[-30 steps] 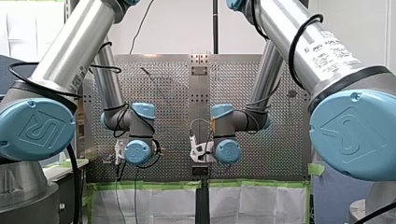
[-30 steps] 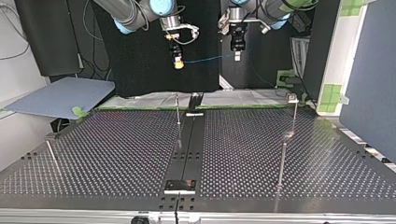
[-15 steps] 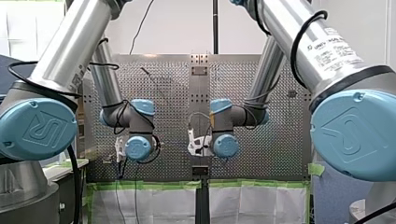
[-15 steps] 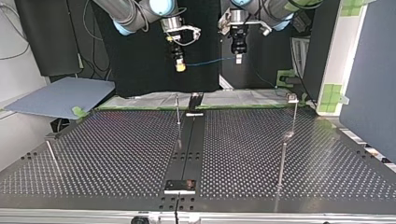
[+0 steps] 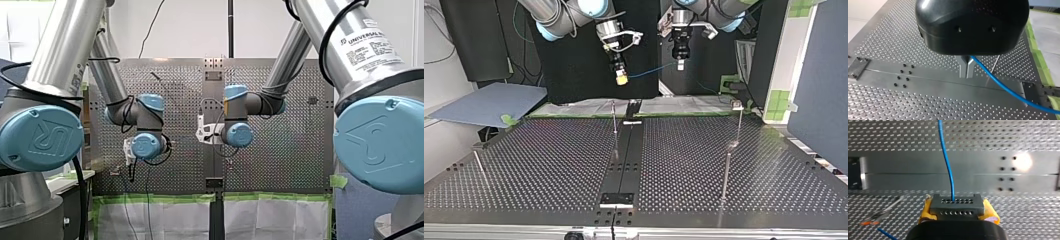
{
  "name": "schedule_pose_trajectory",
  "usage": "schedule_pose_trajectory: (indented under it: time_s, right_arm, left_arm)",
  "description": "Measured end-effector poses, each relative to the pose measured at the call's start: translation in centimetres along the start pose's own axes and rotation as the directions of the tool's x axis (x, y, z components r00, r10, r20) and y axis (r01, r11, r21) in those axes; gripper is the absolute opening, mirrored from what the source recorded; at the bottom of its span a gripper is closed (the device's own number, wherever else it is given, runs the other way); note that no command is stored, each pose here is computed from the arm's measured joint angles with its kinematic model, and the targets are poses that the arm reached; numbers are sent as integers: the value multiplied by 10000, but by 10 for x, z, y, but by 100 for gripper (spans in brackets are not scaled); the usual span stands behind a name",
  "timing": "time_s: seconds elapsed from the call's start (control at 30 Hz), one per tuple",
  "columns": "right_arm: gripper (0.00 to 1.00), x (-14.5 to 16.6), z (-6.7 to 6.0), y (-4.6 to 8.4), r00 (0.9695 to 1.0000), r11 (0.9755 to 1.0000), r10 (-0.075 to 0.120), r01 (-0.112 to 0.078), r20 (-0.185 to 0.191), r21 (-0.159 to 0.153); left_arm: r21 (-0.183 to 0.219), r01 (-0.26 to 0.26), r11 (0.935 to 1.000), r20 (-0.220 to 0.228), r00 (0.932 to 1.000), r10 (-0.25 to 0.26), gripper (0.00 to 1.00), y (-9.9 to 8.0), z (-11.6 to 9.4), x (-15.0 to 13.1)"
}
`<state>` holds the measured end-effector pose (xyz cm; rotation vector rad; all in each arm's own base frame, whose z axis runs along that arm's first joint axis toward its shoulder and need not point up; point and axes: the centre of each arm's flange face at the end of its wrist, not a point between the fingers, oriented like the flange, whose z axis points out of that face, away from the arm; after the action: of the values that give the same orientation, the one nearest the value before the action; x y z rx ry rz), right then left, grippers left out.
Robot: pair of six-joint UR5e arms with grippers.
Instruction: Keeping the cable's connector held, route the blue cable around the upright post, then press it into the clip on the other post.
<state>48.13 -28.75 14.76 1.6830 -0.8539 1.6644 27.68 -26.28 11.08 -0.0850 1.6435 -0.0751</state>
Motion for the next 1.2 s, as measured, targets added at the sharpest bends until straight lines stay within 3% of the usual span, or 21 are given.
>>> schedule_pose_trajectory:
  time_s: [0.2,0.37,0.53,1.0,1.2]
  right_arm:
    - [0,42,13,-2,9988,9999,90,-86,-487,87]
    - [0,82,23,-1,9955,9998,163,-155,-934,91]
    - [0,105,31,-2,9936,9998,179,-165,-1113,133]
    - [0,141,54,-4,9945,9976,329,-266,-993,640]
    - [0,139,67,-8,9972,9965,296,-241,-689,798]
  left_arm:
    - [-291,233,9993,145,9996,-228,0,3,5,-18]
    - [-640,555,9964,565,9971,-519,0,1,20,-46]
    - [-825,875,9927,994,9919,-792,0,-2,34,-75]
    - [-1044,1705,9798,2097,9668,-1459,0,-3,63,-157]
    - [-1131,1951,9742,2566,9530,-1611,0,2,73,-195]
